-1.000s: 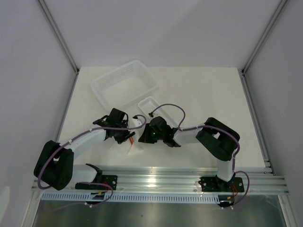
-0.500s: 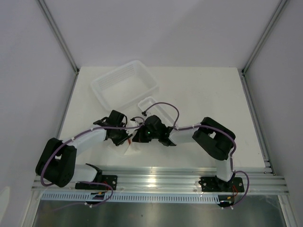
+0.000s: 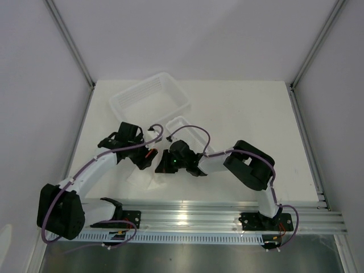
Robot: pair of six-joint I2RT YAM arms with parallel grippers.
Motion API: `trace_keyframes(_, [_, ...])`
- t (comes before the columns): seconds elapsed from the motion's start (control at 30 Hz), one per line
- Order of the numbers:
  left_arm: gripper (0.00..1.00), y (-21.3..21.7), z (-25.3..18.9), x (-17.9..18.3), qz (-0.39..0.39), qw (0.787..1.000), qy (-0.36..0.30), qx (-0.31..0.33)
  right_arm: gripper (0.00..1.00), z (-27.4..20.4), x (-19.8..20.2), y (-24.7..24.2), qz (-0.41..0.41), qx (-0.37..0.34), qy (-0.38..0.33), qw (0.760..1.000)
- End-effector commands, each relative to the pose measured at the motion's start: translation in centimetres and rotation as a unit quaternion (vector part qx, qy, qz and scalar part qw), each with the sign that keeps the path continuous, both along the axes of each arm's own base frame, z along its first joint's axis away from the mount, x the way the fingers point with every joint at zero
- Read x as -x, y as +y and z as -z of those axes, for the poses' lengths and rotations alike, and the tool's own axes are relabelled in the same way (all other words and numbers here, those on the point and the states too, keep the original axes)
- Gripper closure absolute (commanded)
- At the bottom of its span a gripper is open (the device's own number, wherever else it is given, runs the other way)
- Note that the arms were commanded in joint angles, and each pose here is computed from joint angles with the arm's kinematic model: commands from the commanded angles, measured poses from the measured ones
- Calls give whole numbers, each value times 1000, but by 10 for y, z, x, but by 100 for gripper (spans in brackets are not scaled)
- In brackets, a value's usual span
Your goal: Place the utensils on the paper napkin and roll it up
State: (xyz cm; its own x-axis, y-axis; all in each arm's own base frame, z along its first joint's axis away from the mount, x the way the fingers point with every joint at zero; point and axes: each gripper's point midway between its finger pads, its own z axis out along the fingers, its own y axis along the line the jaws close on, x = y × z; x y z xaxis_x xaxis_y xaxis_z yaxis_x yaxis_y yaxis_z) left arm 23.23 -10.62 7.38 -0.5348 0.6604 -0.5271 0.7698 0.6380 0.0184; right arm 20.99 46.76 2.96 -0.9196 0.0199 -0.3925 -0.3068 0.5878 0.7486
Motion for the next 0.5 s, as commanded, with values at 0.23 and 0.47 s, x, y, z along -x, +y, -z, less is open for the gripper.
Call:
trace_keyframes(0.23, [31,-12,6,-4,-53,995,84,25,100,5,5,-1,3,19,-1,1000])
trace_keyframes(0.47, [39,-6,24,14,-58,989,136,4,100,2,1,-2,13,22,-7,1000])
